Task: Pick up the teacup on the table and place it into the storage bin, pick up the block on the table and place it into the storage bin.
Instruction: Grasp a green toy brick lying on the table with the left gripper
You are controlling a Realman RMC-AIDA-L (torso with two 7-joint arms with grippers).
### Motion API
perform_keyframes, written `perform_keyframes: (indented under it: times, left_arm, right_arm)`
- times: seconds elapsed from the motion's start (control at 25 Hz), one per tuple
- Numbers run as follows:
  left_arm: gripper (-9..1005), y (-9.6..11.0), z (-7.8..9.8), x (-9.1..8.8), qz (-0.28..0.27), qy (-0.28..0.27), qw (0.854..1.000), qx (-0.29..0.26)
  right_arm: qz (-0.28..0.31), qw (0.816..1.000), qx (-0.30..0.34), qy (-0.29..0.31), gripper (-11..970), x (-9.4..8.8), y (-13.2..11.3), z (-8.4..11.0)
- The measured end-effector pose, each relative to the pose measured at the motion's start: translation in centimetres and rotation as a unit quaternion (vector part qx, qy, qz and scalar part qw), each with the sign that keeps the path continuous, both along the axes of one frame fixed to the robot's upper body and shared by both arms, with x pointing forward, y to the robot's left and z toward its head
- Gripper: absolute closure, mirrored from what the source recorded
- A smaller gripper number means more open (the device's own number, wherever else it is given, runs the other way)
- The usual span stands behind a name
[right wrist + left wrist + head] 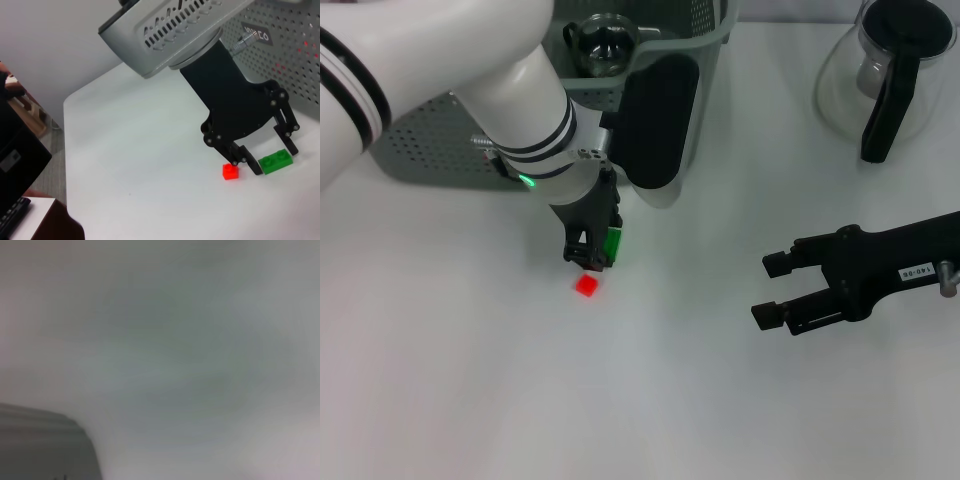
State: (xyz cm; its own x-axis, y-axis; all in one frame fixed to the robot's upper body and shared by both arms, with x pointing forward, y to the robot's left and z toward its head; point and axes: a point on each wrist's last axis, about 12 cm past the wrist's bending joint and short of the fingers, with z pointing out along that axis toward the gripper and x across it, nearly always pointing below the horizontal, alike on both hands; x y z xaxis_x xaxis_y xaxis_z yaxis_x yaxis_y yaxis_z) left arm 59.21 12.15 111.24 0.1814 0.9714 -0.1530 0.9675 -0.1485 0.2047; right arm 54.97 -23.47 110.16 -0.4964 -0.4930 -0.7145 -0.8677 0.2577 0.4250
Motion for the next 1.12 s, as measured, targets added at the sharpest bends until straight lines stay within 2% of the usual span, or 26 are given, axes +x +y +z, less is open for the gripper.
perform_keyframes:
  times: [0.08, 1.12]
  left_arm:
    - [516, -0.1, 0.0, 0.0, -0.002, -0.001, 1.000, 0.005]
    - [520, -1.3, 0.1, 0.0, -0.021, 0.004, 0.999, 0.030]
  right_arm:
    - [0.000, 1.000, 0.000, 0.000, 78, 0.0, 0.0, 0.0]
    - [-0.001, 1.000, 0.000, -0.004, 78, -0.1, 0.0, -0.3]
